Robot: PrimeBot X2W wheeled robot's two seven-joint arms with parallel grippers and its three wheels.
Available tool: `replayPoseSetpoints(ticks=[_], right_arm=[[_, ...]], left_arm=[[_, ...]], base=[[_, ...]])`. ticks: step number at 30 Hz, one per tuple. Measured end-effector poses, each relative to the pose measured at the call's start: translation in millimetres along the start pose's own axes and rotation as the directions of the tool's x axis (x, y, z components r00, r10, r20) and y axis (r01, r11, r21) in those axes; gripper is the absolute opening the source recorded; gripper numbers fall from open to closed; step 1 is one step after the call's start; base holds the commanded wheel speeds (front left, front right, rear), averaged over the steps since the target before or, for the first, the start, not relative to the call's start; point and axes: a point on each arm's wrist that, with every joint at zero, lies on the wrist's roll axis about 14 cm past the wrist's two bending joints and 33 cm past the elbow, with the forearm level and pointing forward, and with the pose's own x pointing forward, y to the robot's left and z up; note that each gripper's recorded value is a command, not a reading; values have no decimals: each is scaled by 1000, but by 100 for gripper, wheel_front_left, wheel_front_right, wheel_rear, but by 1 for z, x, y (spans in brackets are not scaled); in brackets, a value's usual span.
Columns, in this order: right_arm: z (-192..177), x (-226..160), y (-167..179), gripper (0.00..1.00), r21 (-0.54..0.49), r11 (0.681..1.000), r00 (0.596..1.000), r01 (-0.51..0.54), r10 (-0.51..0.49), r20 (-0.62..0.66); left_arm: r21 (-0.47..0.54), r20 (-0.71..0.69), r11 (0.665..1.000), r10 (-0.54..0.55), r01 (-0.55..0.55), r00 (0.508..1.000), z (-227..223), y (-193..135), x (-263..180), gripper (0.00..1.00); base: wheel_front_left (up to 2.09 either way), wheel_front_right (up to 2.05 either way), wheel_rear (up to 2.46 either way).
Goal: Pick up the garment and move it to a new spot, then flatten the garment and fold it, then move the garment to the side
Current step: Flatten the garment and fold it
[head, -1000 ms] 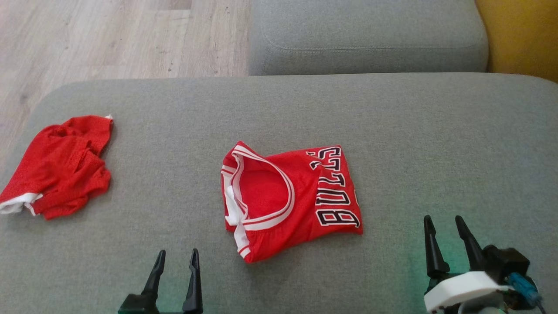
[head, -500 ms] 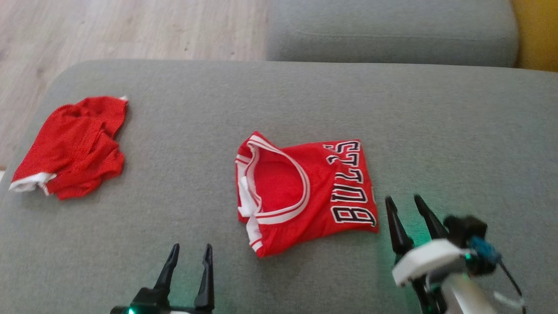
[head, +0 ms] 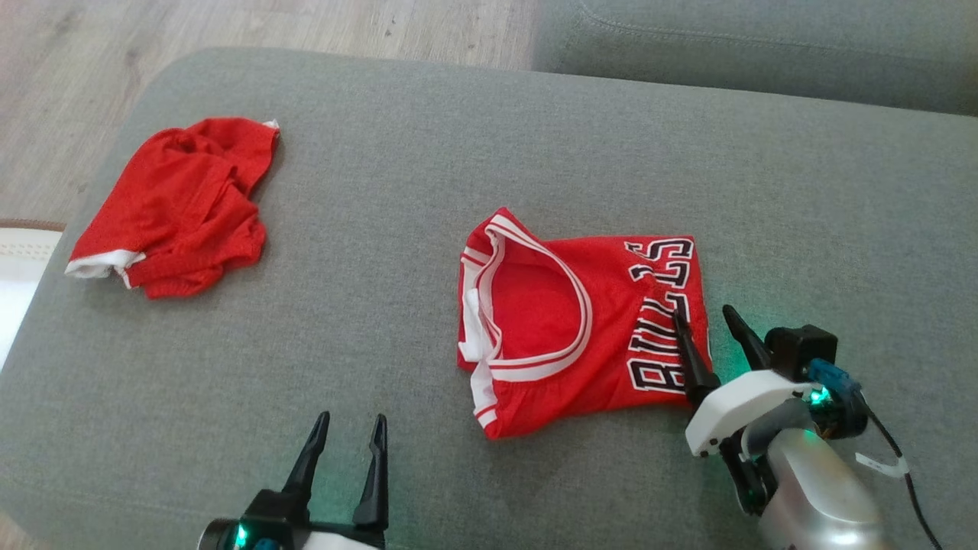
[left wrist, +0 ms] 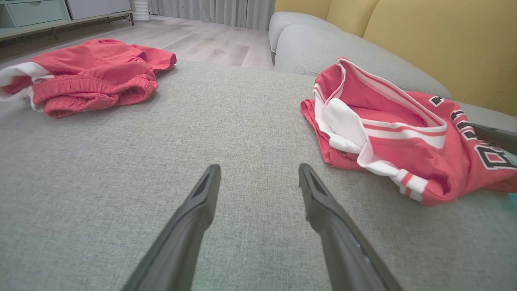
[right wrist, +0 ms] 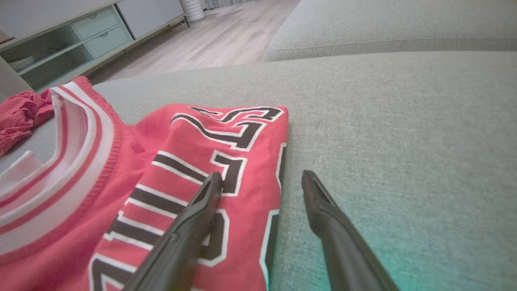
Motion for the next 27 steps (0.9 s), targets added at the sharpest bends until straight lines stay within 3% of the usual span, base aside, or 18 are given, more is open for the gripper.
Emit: replayPoseSetpoints(ticks=[11,12,14,15,21,27], right_arm=[[-9,7,-3,100,-5,1000,999,2,-2,-37],[-10,7,-3,91,-7,1000,999,1,-2,-41],[-13,7,-3,35,-17,1000,999,-1,0,-53],[-16,8,-3,0,-23,1000,998,-5,4,-63],[-10,13,-12,0,-17,1000,999,20,-21,-44],[25,11,-32,0,87,992,991,91,-98,87]], left_arm=[[-1,1,1000,-14,14,1000,3,-4,8,100],[-1,1,1000,-16,16,1000,3,-5,9,100],[-2,-1,1000,-19,19,1000,3,-5,10,100],[-1,-6,1000,-22,22,1000,1,-6,10,100],[0,-14,1000,-22,22,1000,0,-6,13,100],[-5,-5,1000,-25,25,1000,3,-7,15,100]], base=[[0,0,0],[0,0,0],[0,0,0],[0,0,0],[0,0,0],[0,0,0]])
